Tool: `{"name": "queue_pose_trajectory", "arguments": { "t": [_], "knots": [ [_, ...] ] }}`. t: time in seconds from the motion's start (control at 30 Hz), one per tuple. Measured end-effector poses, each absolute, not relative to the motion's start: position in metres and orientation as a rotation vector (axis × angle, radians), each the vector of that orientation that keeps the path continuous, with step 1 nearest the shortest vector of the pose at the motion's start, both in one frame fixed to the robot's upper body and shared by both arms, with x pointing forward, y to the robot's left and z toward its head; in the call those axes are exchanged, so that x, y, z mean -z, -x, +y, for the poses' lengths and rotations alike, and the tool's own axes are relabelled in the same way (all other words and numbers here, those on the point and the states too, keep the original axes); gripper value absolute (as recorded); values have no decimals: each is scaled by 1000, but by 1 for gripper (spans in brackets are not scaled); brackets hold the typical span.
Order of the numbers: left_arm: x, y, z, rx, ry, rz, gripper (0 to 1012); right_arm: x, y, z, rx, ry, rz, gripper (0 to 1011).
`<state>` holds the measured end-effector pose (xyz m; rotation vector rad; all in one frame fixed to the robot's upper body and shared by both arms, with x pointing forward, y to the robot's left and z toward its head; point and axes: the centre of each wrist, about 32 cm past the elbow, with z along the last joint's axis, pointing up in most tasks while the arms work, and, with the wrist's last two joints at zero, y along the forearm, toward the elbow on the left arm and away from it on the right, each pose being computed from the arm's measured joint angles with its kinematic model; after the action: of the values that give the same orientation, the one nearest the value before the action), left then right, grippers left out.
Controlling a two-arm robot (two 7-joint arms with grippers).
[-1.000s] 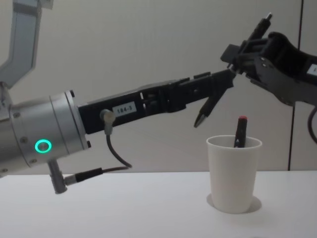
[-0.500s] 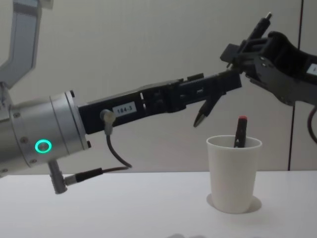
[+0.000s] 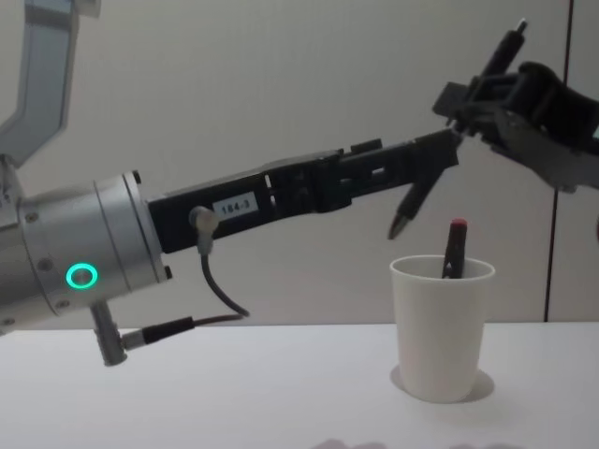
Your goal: Place the pen into the pen holder.
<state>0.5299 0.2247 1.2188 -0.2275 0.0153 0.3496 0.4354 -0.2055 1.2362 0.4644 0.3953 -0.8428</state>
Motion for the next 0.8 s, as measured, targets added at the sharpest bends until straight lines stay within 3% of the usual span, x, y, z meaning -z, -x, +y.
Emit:
{"name": "queue_pose_trajectory", "arguments": {
  "t": [0.8],
  "knots": [
    [-1219,-530,225,-350,228,15,1001,-1245,-463,-235,1024,-310,35,144]
  ]
}}
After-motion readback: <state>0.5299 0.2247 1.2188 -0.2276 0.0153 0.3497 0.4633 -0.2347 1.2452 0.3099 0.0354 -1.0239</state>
